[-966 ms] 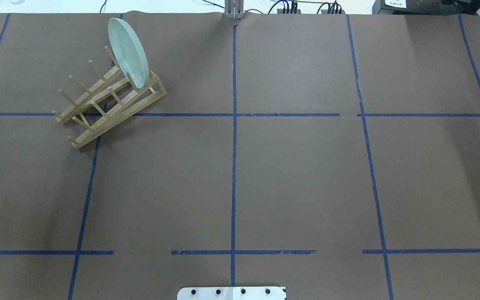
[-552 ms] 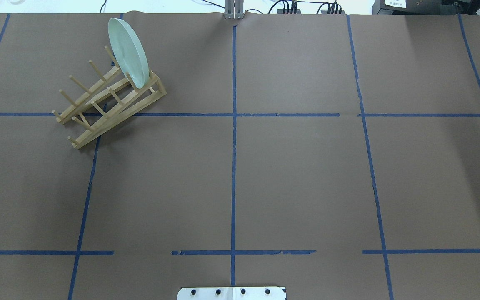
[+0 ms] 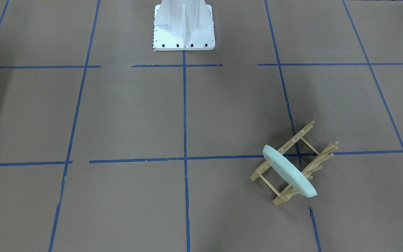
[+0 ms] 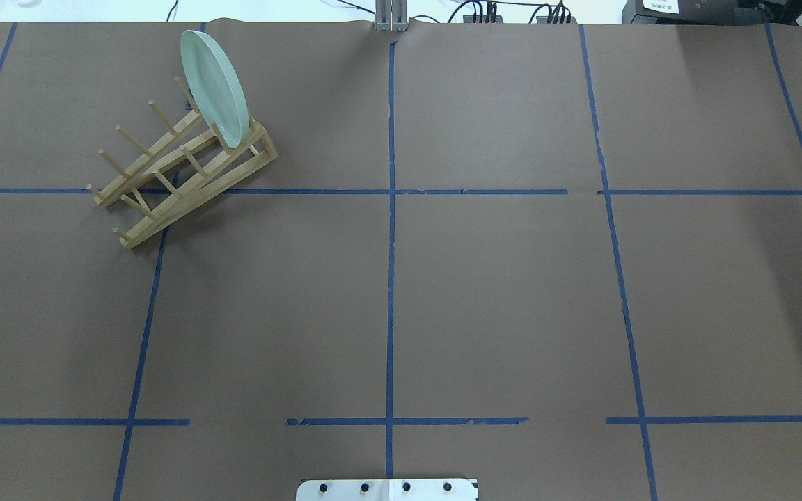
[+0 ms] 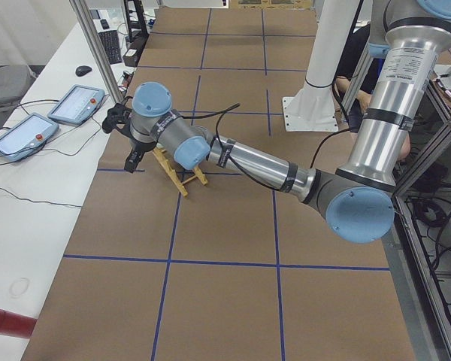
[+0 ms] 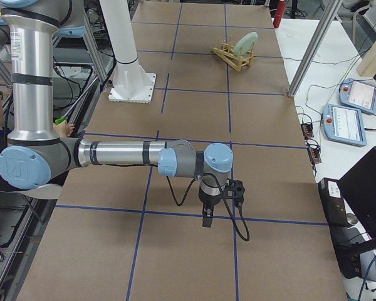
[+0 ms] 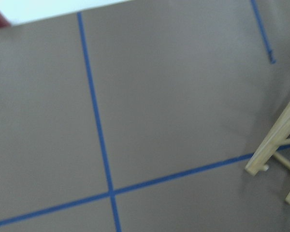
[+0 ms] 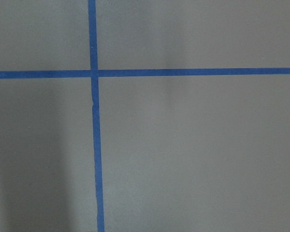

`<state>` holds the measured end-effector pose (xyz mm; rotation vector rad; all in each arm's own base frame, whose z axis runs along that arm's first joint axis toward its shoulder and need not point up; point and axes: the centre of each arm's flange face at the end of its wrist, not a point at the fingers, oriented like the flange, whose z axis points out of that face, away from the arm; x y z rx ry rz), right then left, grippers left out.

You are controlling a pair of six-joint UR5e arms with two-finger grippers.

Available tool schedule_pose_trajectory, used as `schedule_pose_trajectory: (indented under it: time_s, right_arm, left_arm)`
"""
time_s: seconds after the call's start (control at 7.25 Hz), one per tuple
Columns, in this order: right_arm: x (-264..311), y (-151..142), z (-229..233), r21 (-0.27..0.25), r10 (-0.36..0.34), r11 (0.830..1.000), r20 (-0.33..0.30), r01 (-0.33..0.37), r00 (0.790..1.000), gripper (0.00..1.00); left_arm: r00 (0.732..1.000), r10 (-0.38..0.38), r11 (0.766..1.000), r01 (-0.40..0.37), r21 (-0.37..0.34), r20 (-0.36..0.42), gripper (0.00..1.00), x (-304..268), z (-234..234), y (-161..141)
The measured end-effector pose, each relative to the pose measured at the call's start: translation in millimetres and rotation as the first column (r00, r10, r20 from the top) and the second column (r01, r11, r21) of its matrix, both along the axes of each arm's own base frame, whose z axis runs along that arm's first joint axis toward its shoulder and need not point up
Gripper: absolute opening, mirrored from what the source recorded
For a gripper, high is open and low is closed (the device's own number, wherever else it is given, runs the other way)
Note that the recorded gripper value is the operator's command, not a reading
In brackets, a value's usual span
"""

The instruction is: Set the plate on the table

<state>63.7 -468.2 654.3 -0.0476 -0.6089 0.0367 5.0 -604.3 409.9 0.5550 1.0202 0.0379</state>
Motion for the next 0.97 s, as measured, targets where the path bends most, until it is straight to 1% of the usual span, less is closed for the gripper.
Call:
schedule_pose_trajectory:
  time_s: [0.14,0.28,0.41,0.55,0.69,0.83,0.97]
  right_arm:
    - [-0.1,0.0,0.0,0.0,0.0,1.0,0.0,0.0,1.0,1.0]
    - [-0.1,0.0,0.0,0.0,0.0,1.0,0.0,0.0,1.0,1.0]
    - [-0.1,0.0,0.0,-0.001,0.0,1.0,0.0,0.0,1.0,1.0]
    - [0.0,0.0,0.0,-0.001,0.0,1.0,0.0,0.0,1.0,1.0]
    - [0.1,0.0,0.0,0.0,0.0,1.0,0.0,0.0,1.0,1.0]
    - [0.1,0.0,0.0,0.0,0.0,1.0,0.0,0.0,1.0,1.0]
    - [0.0,0.0,0.0,0.0,0.0,1.0,0.0,0.0,1.0,1.0]
  left_arm:
    - [0.994,-0.029,0.998,0.024,-0.051,-0.109,1.0,39.6,-2.7,-4.9]
    - [0.978,-0.061,0.992,0.038,-0.121,-0.2,1.0,78.1,-7.8,-8.9]
    - [0.954,-0.111,0.979,0.057,-0.197,-0.277,1.0,115.0,-22.1,-12.2]
    - [0.921,-0.176,0.956,0.077,-0.282,-0.346,1.0,150.5,-42.2,-16.0]
    - [0.879,-0.246,0.927,0.09,-0.365,-0.409,1.0,180.1,-59.0,-17.5]
    - [0.82,-0.318,0.891,0.087,-0.445,-0.475,1.0,205.0,-66.1,-14.8]
    - [0.76,-0.376,0.857,0.068,-0.511,-0.53,1.0,224.4,-67.7,-10.4]
